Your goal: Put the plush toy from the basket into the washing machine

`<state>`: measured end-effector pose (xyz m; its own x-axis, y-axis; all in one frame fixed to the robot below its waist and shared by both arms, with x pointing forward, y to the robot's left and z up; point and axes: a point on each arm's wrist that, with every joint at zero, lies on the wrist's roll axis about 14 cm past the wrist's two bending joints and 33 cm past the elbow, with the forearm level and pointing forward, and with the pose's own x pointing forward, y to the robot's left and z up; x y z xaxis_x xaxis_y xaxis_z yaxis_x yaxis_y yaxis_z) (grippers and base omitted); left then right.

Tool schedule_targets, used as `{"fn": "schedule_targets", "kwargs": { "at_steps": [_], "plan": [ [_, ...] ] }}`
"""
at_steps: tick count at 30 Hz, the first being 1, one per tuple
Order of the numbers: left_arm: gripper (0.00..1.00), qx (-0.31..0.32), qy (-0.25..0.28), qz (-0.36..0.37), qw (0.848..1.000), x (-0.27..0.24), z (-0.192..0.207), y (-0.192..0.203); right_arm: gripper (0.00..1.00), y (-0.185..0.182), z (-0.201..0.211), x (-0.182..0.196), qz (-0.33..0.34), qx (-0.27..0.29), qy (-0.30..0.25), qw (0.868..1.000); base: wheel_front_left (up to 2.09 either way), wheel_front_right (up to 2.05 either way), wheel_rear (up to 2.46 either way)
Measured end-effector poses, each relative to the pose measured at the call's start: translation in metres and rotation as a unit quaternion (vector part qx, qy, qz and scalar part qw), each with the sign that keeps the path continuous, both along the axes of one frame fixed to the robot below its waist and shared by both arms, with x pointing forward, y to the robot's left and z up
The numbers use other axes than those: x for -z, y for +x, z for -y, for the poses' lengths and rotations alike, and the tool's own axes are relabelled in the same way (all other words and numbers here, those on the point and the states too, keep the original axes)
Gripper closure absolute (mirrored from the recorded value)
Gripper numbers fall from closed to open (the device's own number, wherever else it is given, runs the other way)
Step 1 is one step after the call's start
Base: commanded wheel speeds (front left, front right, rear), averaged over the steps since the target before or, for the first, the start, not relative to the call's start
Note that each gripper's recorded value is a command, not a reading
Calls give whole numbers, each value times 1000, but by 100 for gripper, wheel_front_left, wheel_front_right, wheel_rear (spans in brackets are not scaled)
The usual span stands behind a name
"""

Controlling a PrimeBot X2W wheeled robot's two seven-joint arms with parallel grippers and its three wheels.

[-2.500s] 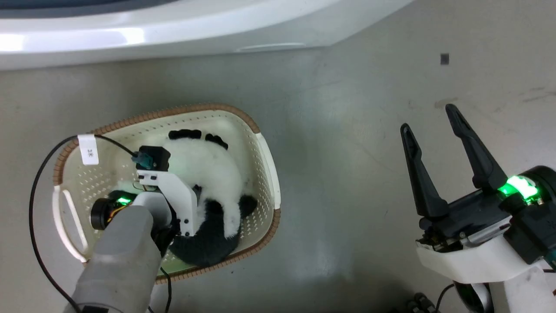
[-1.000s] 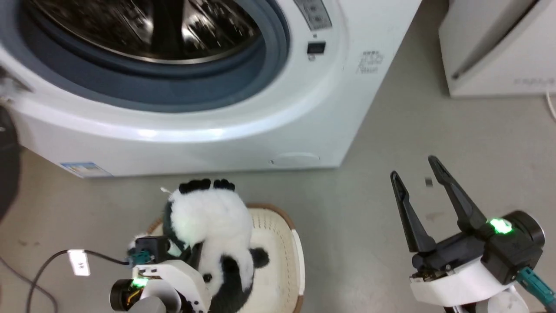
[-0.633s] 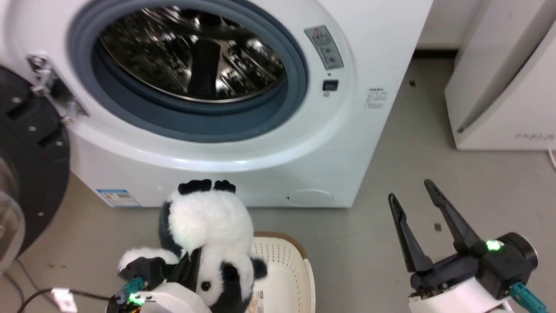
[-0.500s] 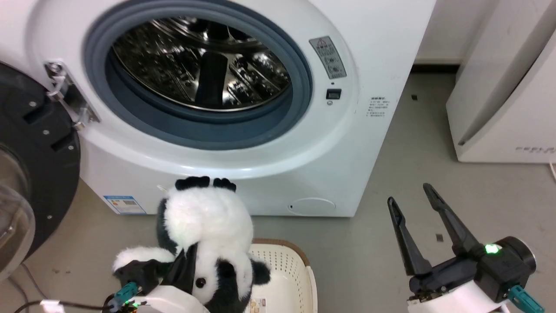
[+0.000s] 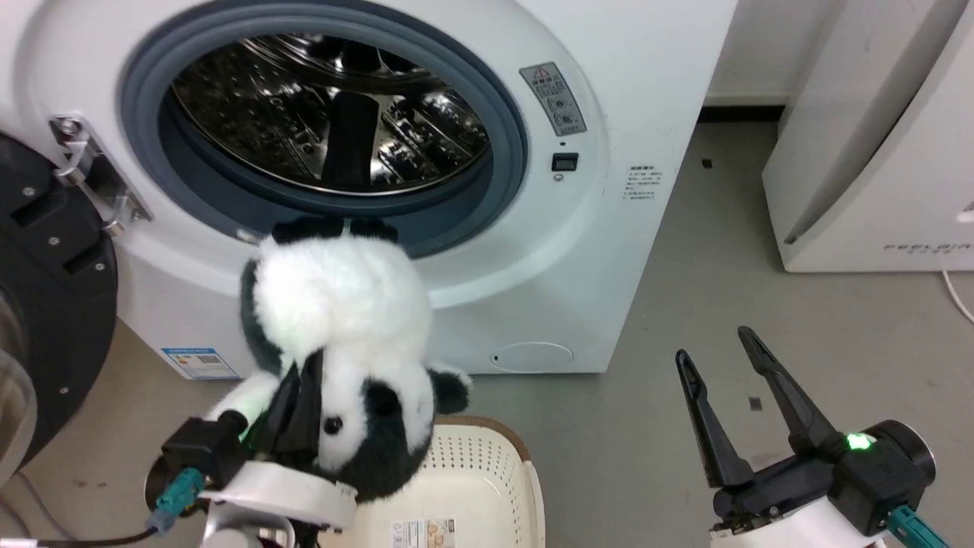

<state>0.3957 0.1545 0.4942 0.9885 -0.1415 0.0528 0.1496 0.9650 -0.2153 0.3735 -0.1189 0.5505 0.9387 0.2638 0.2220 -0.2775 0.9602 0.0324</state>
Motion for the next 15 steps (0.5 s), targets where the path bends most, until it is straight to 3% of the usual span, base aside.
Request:
{"fn": "schedule_targets", "kwargs": {
  "at_steps": [6, 15],
  "plan": [
    [100, 17, 7, 33, 999, -17, 7, 42, 0, 11, 7, 12, -16, 10, -2, 1000, 0, 0, 0],
    [100, 33, 32, 62, 997, -36, 4, 141, 0, 45, 22, 25, -23, 32, -6, 999, 0, 0, 0]
  ]
}}
